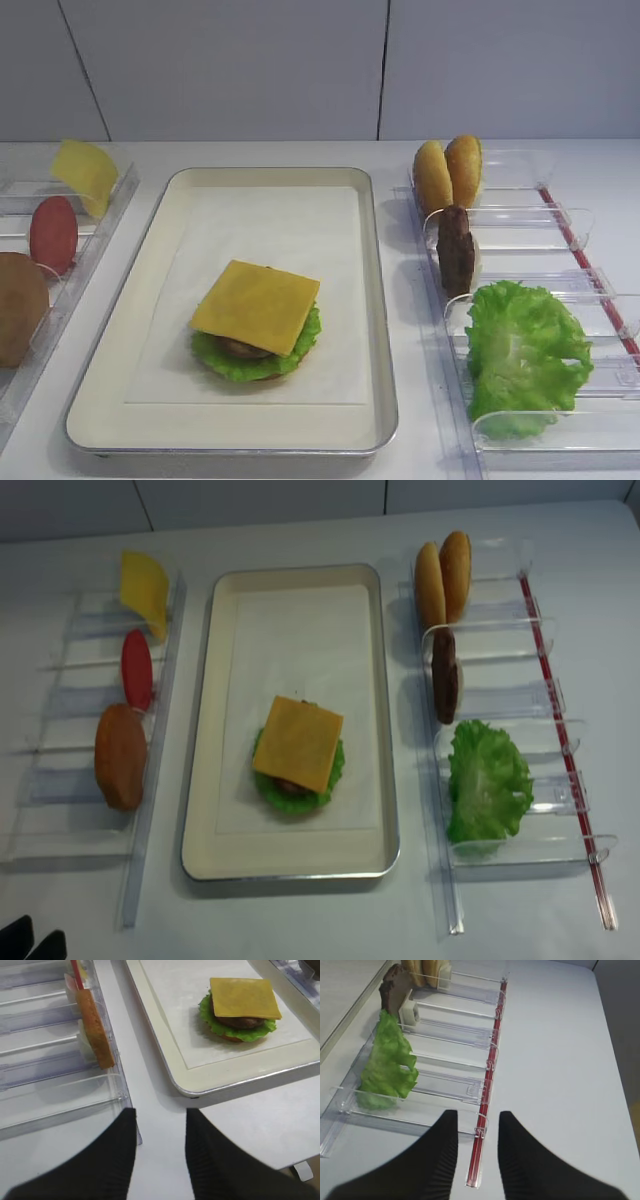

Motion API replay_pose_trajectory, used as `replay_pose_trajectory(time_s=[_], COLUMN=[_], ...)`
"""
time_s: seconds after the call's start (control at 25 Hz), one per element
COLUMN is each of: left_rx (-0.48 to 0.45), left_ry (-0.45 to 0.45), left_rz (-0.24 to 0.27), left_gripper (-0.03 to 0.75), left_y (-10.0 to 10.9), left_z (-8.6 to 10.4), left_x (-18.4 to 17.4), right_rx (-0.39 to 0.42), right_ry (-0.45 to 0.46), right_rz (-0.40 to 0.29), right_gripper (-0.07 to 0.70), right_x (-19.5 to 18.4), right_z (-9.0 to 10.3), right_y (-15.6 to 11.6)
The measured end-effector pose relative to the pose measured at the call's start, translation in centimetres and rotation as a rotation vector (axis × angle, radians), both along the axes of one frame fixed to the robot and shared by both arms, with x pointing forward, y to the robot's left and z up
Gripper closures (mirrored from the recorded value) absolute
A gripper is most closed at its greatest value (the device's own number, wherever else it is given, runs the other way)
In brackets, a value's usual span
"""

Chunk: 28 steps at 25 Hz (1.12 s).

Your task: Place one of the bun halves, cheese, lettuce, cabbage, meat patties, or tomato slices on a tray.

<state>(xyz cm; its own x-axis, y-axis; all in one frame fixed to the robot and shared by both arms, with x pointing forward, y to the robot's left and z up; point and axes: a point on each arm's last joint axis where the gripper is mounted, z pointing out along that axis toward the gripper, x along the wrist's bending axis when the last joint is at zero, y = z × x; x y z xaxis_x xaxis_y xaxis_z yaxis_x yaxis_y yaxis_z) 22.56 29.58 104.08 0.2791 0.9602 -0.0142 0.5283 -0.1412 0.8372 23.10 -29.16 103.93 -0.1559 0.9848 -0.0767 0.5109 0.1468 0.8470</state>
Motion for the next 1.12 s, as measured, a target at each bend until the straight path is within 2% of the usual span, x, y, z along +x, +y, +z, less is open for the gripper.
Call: replay_pose_trajectory(time_s=[0.08, 0.2, 0.32, 1.12], left_rx=[-0.001, -0.001, -0.001, 0.000], left_ry=[0.000, 0.000, 0.000, 0.000], left_rz=[0.031, 0.114, 0.149, 0.154], left_gripper=[0.489, 0.489, 0.490, 0.490], left_y=[-0.04, -0.15, -0.19, -0.18], left_z=[0.00, 0.00, 0.00, 0.00], left_x=[0.01, 0.06, 0.08, 0.08], right_rx=[0.000, 0.000, -0.002, 0.001], right_ry=[0.000, 0.000, 0.000, 0.000], right_rz=[0.000, 0.000, 0.001, -0.001], right_gripper=[0.386, 0.386, 0.386, 0.386], right_x=[0.00, 0.00, 0.00, 0.00], right_z=[0.00, 0.00, 0.00, 0.00], right_y=[0.00, 0.00, 0.00, 0.00])
